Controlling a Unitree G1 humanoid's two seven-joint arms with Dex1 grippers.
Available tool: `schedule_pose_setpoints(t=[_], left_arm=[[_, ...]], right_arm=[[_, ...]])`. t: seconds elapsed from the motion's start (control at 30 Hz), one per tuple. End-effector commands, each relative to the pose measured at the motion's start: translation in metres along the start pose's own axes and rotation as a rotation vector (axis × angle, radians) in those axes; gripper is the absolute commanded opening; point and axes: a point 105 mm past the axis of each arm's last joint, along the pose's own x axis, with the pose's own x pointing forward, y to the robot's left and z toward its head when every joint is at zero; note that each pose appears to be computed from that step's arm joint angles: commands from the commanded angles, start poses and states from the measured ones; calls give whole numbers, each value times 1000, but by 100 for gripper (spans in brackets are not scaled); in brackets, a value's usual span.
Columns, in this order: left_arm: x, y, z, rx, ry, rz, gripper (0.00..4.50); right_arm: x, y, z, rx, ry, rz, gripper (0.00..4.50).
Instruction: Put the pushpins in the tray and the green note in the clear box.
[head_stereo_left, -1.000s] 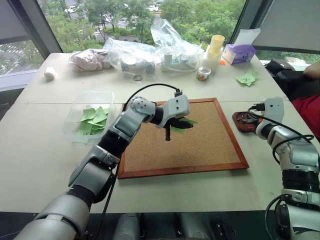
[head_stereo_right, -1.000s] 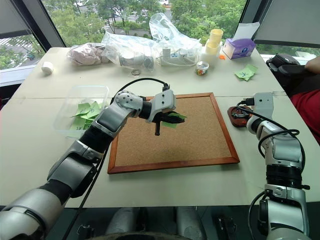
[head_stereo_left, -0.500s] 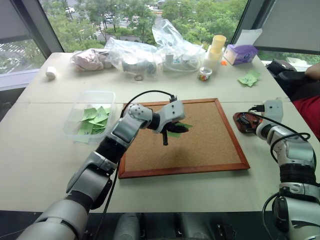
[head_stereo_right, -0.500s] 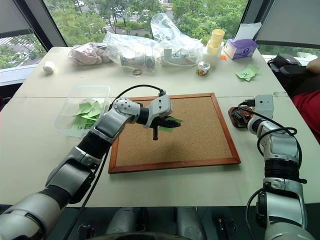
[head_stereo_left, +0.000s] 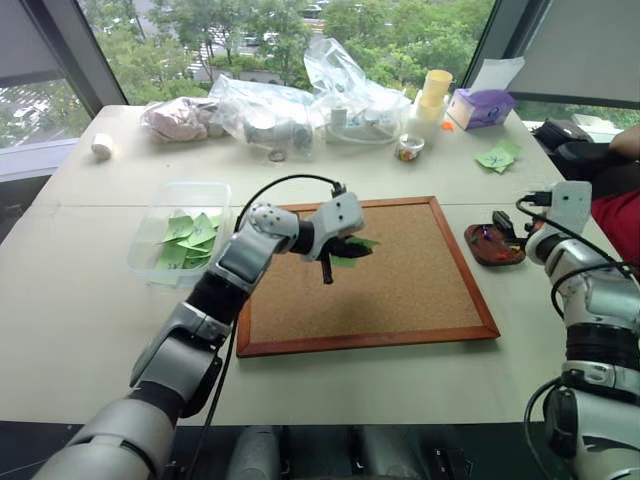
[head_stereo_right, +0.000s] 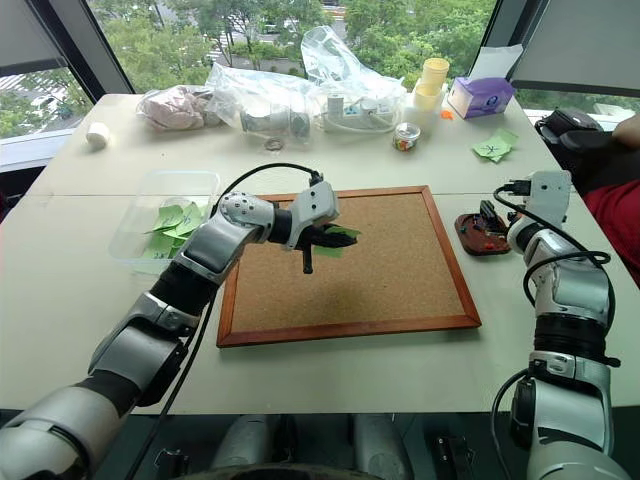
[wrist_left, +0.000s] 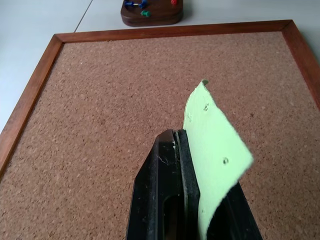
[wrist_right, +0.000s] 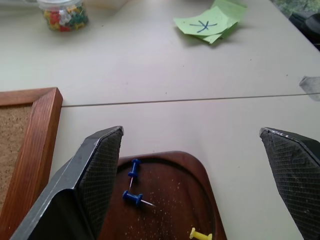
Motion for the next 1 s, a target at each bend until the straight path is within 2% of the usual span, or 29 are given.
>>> schedule_pose_setpoints(t=[0.03, 0.07, 0.17, 0.23, 0.3, 0.4, 0.43, 0.5, 0.6, 0.63, 0.73, 0.87, 1.0], left_arm=[[-25, 17, 22, 25, -67, 75, 0], [-31, 22, 24, 14, -75, 94, 0], [-63, 39, 32, -24, -98, 190, 0], [-96, 54, 33, -54, -79, 308, 0], [-118, 63, 32, -74, -59, 392, 0], [-189, 91, -2, -177, 179, 775, 0], [-205, 91, -9, -223, 217, 849, 0], [-216, 82, -16, -299, 230, 880, 0], [-232, 61, -38, -385, 327, 920, 0], [-236, 58, -45, -405, 368, 945, 0], [-240, 52, -59, -475, 373, 990, 0], [-238, 52, -67, -482, 363, 1022, 141], [-246, 59, -61, -426, 382, 1086, 347]], right_arm=[[-12, 3, 47, -6, -143, 31, 445], [-14, 10, 53, -2, -160, 63, 445], [-34, 69, 74, -35, -220, 370, 445], [-64, 130, 73, -123, -216, 682, 445], [-88, 164, 66, -191, -198, 874, 445], [-124, 212, 61, -245, -224, 1144, 445], [-127, 221, 62, -251, -235, 1184, 445], [-131, 229, 59, -266, -238, 1227, 445], [-136, 243, 53, -290, -229, 1320, 445], [-134, 244, 52, -293, -229, 1317, 445], [-125, 248, 46, -298, -224, 1306, 445], [-118, 252, 43, -296, -233, 1296, 450], [-112, 246, 41, -294, -227, 1261, 450]])
